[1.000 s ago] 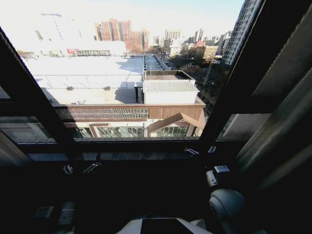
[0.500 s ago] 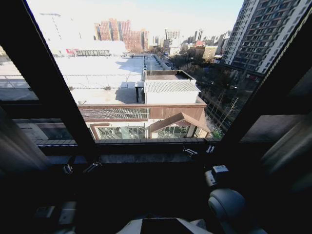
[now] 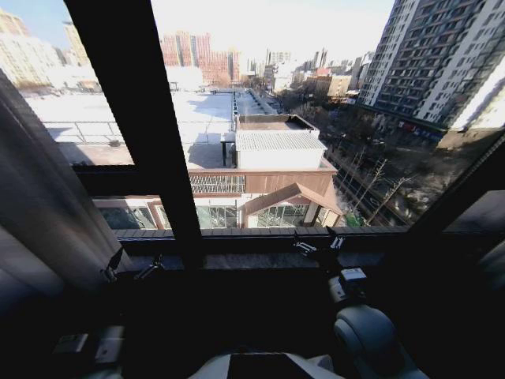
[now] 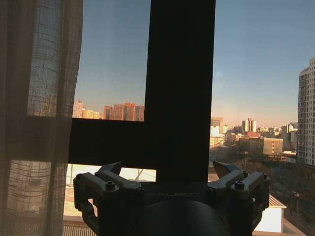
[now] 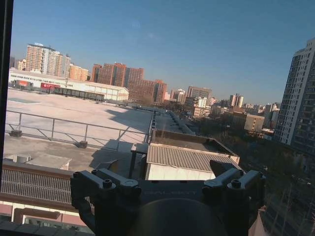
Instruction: Open the curtains by pulling them apart, changing their state from closed to fully open.
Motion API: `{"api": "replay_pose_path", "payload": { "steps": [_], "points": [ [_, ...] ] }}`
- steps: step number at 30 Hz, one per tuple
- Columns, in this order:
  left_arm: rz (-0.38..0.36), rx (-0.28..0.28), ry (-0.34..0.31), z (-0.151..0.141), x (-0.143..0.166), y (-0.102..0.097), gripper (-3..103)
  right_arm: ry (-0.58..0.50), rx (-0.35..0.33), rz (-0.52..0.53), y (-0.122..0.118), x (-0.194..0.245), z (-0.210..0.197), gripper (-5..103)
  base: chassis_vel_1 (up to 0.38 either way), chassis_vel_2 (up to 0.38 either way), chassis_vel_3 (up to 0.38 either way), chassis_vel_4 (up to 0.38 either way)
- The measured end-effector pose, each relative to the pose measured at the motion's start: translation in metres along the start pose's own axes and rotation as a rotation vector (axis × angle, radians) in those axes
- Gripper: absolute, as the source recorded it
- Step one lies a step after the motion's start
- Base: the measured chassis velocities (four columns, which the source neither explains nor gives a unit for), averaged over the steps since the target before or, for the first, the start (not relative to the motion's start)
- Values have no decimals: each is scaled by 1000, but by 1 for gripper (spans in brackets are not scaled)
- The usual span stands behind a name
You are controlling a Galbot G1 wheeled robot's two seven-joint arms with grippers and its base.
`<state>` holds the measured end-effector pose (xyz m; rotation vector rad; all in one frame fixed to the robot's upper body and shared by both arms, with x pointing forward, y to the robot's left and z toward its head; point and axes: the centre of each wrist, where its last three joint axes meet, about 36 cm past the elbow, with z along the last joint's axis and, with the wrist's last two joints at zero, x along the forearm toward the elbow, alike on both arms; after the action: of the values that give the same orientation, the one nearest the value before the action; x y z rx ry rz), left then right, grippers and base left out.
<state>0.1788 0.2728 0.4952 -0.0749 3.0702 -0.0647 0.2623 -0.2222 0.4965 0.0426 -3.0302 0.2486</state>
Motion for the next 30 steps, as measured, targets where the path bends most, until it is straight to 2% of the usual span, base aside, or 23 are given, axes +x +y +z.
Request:
{"api": "replay_pose_path", "payload": {
  "steps": [11,19,26,30],
  "points": [
    [-3,2,-1,0,0,0,100,-5,20,11,0,-3,4,100,317,383,-310,-388],
    [2,2,-15,-2,-6,-1,100,-26,1,35,4,-6,12,100,314,360,-308,-364],
    [-22,-6,-18,-5,-14,1,100,-34,1,40,3,-8,11,100,150,132,-121,-185],
    [-9,-13,-28,-12,-33,7,100,-35,0,43,2,-8,11,100,-7,-17,9,11]
  ]
}}
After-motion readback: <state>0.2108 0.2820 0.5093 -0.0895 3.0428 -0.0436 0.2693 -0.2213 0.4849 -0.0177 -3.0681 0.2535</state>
